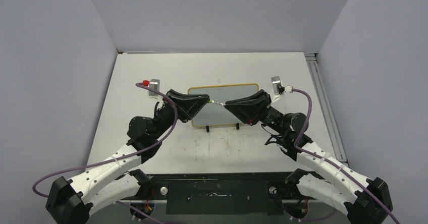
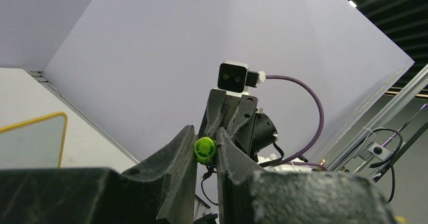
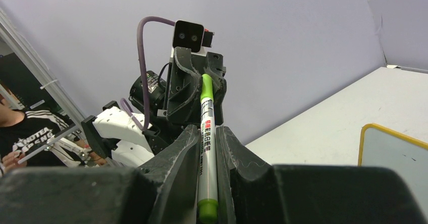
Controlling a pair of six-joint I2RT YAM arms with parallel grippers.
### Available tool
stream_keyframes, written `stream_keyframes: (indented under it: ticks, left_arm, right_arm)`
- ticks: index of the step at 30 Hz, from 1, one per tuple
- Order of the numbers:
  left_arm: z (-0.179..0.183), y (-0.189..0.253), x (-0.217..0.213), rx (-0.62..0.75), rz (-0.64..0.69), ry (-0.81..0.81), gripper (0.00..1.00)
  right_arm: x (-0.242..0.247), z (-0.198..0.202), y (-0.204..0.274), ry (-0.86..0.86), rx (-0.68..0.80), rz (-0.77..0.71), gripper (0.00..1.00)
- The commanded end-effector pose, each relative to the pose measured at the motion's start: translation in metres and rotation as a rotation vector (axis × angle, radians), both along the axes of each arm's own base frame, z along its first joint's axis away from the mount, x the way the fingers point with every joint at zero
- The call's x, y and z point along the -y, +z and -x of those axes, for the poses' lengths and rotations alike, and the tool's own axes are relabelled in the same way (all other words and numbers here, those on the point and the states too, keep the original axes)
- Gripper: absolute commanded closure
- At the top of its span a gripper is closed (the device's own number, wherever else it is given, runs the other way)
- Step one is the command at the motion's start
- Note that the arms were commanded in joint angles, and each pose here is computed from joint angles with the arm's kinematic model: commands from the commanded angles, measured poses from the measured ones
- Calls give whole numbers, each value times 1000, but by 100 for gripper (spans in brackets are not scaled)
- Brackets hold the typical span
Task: Write a sentence on the whiteboard
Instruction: Open the whiteboard marker at the center of the board.
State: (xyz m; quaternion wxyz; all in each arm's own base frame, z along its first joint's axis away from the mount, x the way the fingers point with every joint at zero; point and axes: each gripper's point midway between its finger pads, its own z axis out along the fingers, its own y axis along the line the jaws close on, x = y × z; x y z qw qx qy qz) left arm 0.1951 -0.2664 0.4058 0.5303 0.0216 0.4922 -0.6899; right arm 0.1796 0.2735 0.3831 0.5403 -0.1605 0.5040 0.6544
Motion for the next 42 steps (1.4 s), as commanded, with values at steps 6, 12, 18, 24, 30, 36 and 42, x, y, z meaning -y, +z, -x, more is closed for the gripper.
stream_keyframes:
  ticks: [6,12,18,24,30,36,42]
  left_arm:
    - [-2,39,-36,105,132,118,100]
    - [-1,40,-39,106,143,127,100]
    - [0,41,-44,112,163,136,100]
    - [-1,40,-44,112,162,133,100]
    - [-1,34,-44,98,107,134,100]
    - [-25,-10,-62,-56,-119,263,100]
    - [-53,-109,-89,-377,-401,420,100]
  right_arm:
    - [9,0,16,-42,59,-51,95]
    - [9,0,16,-44,58,-51,95]
    - [10,-1,16,-48,59,-49,95]
    - [10,-1,15,-49,58,-45,95]
    - [13,-1,16,-77,68,-26,95]
    - [24,-7,15,-180,92,56,95]
    - [34,-13,8,-267,95,137,95]
